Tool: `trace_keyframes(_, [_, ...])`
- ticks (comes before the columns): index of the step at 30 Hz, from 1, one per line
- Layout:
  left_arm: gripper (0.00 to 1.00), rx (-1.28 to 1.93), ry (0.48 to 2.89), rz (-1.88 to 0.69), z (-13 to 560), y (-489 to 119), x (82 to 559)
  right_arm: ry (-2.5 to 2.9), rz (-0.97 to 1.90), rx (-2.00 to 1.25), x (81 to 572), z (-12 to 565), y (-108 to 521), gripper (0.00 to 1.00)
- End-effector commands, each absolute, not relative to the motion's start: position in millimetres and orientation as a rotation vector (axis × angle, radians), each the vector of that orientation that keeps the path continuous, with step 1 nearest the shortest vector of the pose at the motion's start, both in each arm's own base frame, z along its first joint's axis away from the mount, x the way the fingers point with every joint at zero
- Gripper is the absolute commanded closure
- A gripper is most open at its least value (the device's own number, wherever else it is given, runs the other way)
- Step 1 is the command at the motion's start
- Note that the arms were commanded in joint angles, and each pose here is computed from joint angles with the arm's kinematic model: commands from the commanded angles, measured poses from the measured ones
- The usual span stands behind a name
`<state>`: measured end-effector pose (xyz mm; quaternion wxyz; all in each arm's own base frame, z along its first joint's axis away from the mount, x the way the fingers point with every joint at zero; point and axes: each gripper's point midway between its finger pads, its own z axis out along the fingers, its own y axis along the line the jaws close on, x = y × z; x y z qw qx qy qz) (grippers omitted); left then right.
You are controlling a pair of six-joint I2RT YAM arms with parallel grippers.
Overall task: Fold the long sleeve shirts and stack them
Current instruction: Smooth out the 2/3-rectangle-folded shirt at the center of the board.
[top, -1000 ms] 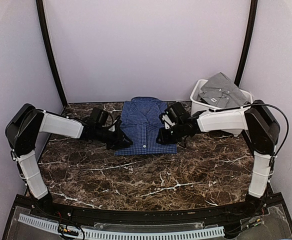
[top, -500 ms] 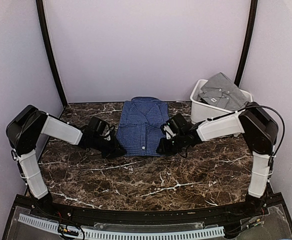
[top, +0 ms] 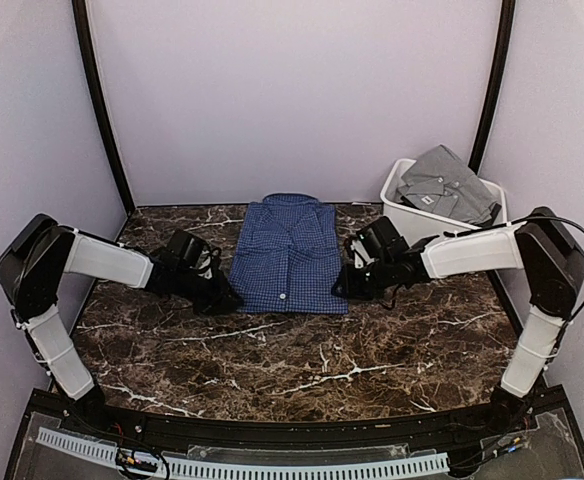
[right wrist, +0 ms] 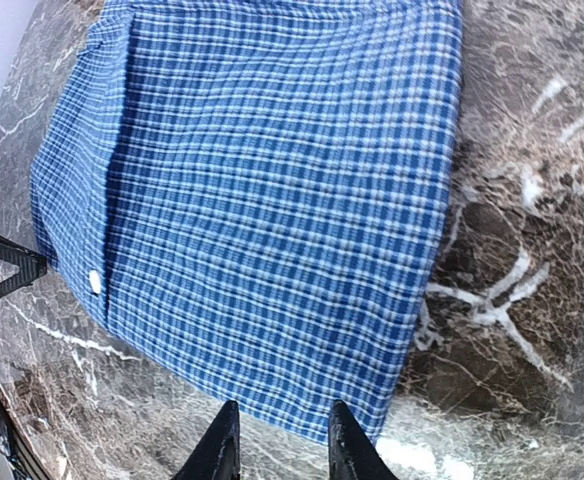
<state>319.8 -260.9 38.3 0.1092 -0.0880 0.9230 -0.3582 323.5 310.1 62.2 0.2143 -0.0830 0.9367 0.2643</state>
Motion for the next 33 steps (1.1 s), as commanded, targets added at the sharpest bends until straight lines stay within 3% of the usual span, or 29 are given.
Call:
trace_keyframes(1, [0.8,-0.223,2.677,-0.984,60,-249,323,2.556,0.745,-0.22,334,78,320,0.73])
trace_keyframes(7, [0.77,-0.161,2.566,-1.029,86,-260,356,2.57,0.758,-0.22,341,63,329,0.73])
trace_keyframes(15, [0.78,-0.219,2.607,-0.914,55,-248,390,2.633,0.703,-0.199,333,30,319,0.73])
trace_keyframes(23, [0.79,-0.261,2.783,-0.787,6,-225,363,2.635,0.647,-0.194,323,33,303,0.73])
trace_keyframes(33, [0.69,-0.2,2.717,-0.743,46,-204,335,2.674,0.564,-0.224,302,25,285,0.72])
